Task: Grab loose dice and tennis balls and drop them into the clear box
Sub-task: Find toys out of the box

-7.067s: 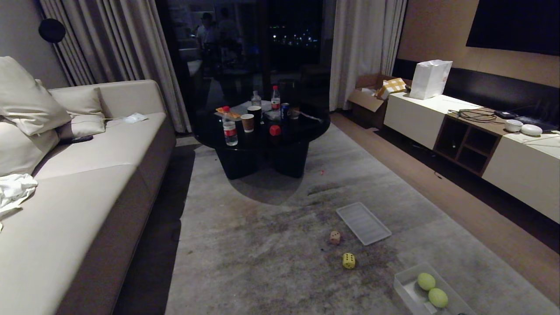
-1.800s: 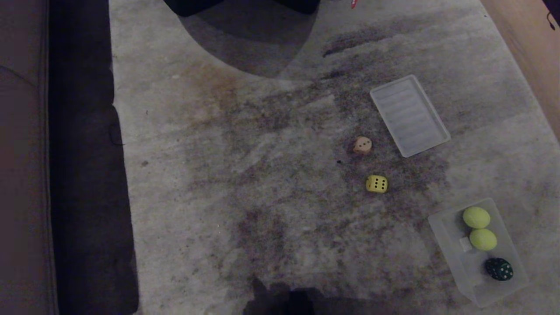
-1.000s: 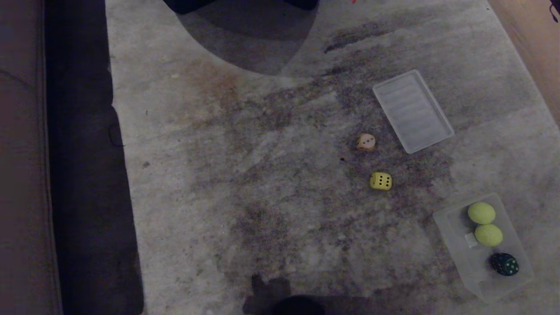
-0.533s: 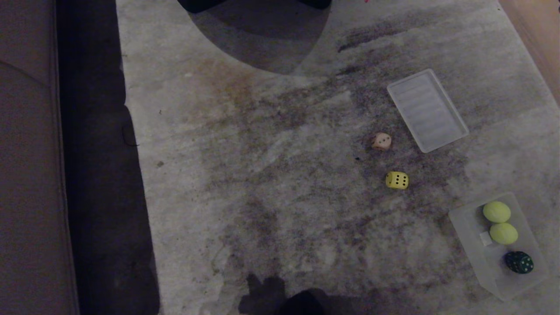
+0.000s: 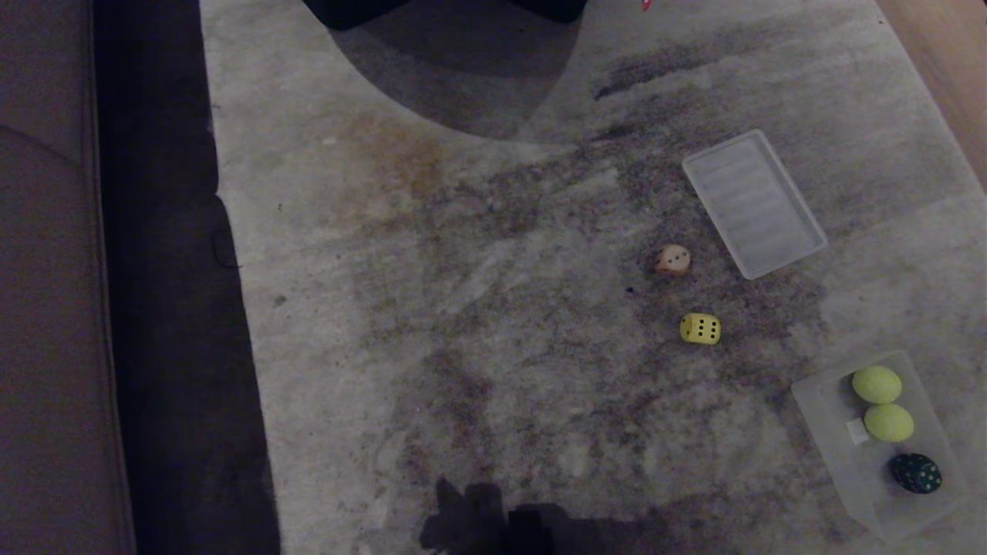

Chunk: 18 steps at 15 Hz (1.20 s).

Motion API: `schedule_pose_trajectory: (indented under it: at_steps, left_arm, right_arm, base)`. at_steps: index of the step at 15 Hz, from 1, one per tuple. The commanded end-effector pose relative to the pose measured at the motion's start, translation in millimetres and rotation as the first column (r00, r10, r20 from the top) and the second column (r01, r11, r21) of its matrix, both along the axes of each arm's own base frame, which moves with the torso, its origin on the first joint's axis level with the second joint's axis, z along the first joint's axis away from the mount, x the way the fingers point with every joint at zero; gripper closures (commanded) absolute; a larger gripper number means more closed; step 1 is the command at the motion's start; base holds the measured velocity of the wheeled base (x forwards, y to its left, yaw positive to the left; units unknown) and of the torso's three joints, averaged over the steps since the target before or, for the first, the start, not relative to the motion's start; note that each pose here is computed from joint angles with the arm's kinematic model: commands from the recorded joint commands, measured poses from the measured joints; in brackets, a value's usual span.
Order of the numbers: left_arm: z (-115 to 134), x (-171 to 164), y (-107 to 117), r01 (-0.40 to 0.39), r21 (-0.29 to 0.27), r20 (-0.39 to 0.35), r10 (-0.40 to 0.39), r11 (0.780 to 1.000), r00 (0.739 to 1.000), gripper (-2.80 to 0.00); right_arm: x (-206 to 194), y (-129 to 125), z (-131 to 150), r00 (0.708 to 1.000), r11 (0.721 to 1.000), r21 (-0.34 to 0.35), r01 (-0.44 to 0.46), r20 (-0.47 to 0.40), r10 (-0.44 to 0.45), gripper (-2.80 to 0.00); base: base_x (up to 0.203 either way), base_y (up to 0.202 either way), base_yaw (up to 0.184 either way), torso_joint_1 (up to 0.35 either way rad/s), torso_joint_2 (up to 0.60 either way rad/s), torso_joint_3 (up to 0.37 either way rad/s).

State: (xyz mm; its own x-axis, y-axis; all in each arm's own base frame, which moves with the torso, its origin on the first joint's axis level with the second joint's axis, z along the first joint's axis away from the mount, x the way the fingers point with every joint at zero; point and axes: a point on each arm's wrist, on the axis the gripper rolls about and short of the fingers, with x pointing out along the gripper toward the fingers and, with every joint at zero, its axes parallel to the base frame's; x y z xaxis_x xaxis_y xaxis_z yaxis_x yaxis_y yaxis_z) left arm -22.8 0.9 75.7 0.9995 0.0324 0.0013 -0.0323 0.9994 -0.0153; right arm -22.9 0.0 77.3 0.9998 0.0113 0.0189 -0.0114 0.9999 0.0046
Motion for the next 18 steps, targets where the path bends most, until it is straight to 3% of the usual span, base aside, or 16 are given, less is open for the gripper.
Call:
schedule_pose_trajectory:
  at_steps: [1,9,18]
  left_arm:
    - [-0.5,0.1,0.0,-0.001,-0.005,-0.001,0.001,1.000,1.000,0.00]
    - [-0.5,0.1,0.0,0.000,0.001,-0.001,0.000,1.000,1.000,0.00]
    - [-0.6,0.1,0.0,0.002,0.000,-0.003,-0.002,1.000,1.000,0.00]
  right_arm:
    - [0.8,0.0,-2.5,1.000,1.000,0.001,-0.001,-0.010,0.001,0.00]
    - [0.8,0.0,-2.5,1.000,1.000,0.000,-0.003,-0.010,0.003,0.00]
    - [0.8,0.0,-2.5,1.000,1.000,-0.002,-0.003,-0.010,0.003,0.00]
  base:
    - [0.122,0.000,-0.006,0.002,0.00,0.000]
    - [0.000,0.000,0.000,0.000,0.00,-0.003]
    - [0.000,0.000,0.000,0.003,0.00,-0.170]
